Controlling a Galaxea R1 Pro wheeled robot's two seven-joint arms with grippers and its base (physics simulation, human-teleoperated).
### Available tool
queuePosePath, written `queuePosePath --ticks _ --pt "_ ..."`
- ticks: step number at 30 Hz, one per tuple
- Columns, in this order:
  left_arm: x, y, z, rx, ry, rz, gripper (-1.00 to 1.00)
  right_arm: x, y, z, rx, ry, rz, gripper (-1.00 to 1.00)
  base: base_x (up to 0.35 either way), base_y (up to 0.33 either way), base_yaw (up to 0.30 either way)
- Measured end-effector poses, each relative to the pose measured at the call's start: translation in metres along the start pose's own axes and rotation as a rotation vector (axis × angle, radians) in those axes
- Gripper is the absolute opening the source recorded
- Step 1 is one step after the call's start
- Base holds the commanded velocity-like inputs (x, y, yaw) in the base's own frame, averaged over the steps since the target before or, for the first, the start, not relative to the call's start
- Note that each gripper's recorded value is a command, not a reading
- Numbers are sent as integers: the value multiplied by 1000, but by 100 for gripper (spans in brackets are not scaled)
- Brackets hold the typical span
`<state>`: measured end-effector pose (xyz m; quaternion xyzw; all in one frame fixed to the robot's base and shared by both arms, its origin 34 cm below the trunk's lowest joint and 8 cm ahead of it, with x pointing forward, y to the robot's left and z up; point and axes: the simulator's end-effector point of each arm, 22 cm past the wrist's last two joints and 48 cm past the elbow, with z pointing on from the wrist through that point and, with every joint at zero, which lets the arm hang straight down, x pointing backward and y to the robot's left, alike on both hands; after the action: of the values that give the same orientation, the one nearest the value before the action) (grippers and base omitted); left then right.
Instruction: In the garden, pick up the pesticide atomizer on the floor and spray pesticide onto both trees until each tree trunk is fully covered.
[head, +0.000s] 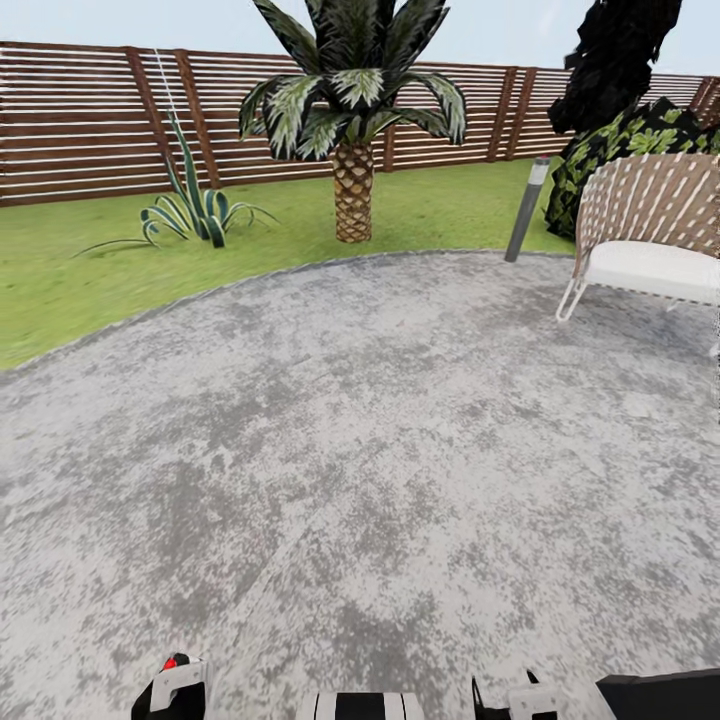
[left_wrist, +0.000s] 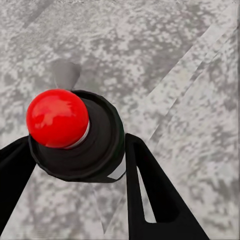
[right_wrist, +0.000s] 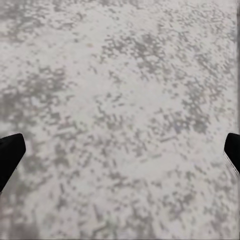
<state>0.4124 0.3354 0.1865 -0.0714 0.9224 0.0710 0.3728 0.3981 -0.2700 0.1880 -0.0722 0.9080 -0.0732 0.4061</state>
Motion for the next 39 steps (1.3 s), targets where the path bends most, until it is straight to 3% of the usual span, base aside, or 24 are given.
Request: queuePosePath --ticks 33,39 --pt "-84 -7 -14 19 -175 -31 -100 -84 -17 -4 36 -181 14 100 0 0 0" --pt "-96 -6 -21 18 -177 -33 -100 -98 -21 -10 41 -184 17 100 0 0 0"
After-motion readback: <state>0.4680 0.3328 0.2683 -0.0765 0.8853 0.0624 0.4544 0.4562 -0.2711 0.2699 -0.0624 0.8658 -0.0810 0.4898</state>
